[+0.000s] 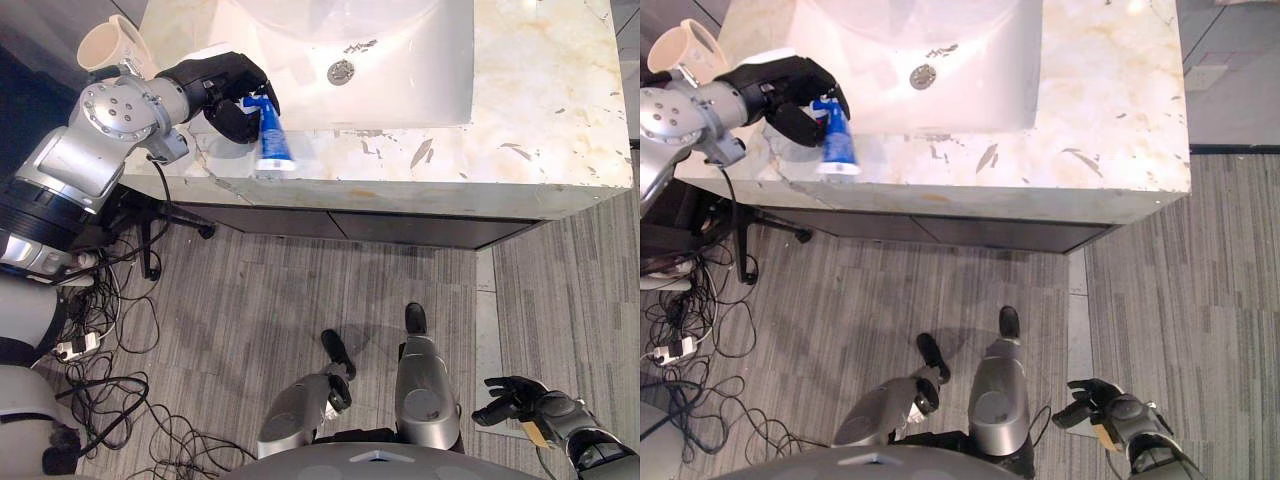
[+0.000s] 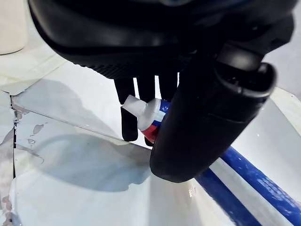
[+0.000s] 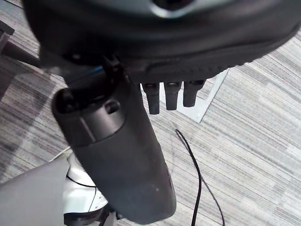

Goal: Organize the bathroom.

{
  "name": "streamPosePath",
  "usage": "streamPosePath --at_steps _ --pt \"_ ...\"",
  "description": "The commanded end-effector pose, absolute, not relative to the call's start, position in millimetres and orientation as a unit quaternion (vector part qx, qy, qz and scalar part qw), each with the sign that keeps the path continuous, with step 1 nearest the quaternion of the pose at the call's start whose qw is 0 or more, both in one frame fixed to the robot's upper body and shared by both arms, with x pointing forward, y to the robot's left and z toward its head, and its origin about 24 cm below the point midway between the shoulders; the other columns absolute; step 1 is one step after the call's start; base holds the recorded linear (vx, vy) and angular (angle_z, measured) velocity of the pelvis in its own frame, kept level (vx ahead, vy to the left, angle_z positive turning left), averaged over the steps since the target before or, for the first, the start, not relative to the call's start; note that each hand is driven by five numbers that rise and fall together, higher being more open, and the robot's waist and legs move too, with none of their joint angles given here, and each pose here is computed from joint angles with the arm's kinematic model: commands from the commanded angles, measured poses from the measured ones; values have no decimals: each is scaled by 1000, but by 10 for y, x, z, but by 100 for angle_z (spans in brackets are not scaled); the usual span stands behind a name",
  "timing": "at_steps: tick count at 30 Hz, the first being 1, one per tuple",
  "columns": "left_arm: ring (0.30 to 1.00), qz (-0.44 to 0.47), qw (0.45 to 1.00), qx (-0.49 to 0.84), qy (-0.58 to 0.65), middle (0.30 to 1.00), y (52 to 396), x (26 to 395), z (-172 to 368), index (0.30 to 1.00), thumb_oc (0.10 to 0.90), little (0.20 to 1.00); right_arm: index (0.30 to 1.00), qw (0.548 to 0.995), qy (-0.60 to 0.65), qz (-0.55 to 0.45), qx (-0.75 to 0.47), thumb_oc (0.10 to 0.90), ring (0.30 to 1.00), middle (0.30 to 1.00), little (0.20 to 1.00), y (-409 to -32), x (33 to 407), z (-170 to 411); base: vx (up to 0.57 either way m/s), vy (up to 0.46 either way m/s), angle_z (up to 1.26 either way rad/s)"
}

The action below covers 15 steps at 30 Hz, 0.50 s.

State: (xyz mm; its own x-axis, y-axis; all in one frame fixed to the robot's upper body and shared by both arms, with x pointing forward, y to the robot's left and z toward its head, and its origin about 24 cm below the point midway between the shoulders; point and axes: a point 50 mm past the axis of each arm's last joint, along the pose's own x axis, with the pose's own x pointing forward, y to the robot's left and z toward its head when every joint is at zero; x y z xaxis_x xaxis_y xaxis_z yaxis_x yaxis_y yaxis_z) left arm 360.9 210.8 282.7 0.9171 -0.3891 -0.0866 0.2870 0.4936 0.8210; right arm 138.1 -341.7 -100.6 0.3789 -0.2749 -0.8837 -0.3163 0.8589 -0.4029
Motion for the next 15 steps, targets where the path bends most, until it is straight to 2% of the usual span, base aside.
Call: streamPosePath --at_steps 1,4,7,9,10,15 --pt "300 -147 863 471 -104 300 2283 3490 3282 300 400 300 900 763 591 -5 -262 800 900 900 900 -3537 1097 -1040 0 0 0" --pt "300 -145 878 445 -101 300 2308 3491 3274 300 400 300 900 765 590 -4 -258 800 900 900 900 -3510 1088 -1060 0 0 0" --pt "300 -124 926 340 -106 300 2359 3514 3230 300 400 300 900 765 593 -4 -253 800 900 900 900 -3478 1067 -1088 38 -23 1" --pt "300 -118 937 309 -111 300 2370 3521 3217 300 400 300 900 764 594 -4 -252 800 900 900 900 -3469 1060 -1095 24 -9 2" --pt "300 -121 961 217 -123 300 2391 3533 3149 300 400 300 900 763 597 -4 -247 800 900 900 900 -3435 1025 -1126 58 -27 4" --pt "300 -151 973 100 -143 300 2268 3511 3004 300 400 300 900 772 594 -22 -226 800 900 900 900 -3352 998 -1184 40 -40 1"
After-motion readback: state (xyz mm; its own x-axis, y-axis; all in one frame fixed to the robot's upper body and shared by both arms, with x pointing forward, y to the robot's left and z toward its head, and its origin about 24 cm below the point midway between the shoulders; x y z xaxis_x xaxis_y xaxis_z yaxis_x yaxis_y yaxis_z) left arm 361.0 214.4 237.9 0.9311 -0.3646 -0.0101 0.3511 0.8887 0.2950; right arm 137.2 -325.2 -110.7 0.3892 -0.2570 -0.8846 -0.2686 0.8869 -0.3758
